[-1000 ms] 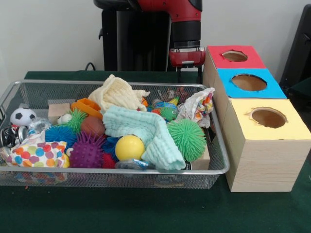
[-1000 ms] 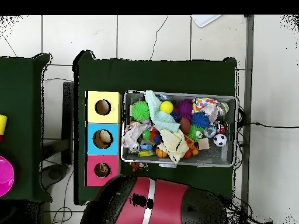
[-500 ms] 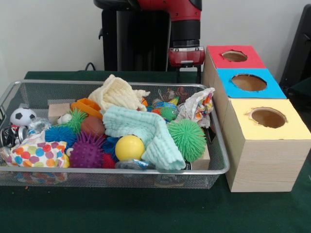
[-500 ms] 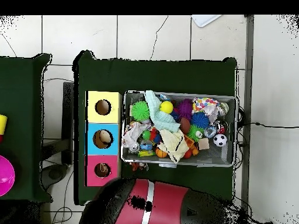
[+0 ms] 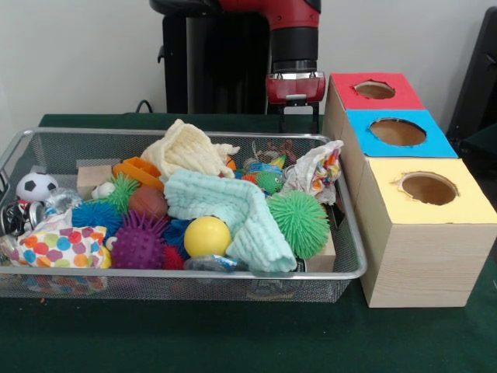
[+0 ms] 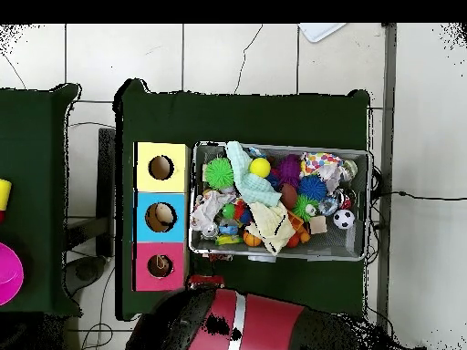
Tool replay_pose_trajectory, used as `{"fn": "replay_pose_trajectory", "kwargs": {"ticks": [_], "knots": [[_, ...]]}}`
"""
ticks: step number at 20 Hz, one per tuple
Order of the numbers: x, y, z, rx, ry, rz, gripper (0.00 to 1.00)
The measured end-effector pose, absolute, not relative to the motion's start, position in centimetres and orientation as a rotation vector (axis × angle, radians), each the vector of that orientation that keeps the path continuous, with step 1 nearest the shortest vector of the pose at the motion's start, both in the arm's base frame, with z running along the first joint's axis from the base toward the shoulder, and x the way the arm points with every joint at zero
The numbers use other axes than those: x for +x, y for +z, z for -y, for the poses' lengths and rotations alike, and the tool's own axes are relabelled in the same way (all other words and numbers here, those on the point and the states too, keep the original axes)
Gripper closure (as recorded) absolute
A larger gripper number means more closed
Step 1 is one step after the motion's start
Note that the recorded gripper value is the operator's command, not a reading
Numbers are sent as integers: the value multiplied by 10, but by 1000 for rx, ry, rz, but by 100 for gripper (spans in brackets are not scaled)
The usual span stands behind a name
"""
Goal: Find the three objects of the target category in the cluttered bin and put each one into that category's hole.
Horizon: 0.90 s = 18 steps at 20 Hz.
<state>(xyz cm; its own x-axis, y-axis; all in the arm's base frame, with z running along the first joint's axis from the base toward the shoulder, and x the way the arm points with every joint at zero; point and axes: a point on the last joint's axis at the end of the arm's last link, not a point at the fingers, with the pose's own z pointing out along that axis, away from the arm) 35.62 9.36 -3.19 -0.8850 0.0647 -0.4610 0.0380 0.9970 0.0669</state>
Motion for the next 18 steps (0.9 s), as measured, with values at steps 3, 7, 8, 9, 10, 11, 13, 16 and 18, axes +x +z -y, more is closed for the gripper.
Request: {"fn": "replay_pose_trajectory", "kwargs": {"ticks": [3,7,8,9,10,11,13,16,18], "knots": [[358,-30,-91,72,77,-2660,0],[359,-27,-88,68,75,-2665,0],[359,-27,-87,65,75,-2666,0],[358,-27,-86,63,75,-2669,0],[358,-27,-86,62,75,-2671,0],[357,-27,-86,61,76,-2673,0],[356,-27,-86,57,78,-2678,0],[354,-27,-84,49,77,-2689,0],[353,-27,-84,46,76,-2693,0]]}}
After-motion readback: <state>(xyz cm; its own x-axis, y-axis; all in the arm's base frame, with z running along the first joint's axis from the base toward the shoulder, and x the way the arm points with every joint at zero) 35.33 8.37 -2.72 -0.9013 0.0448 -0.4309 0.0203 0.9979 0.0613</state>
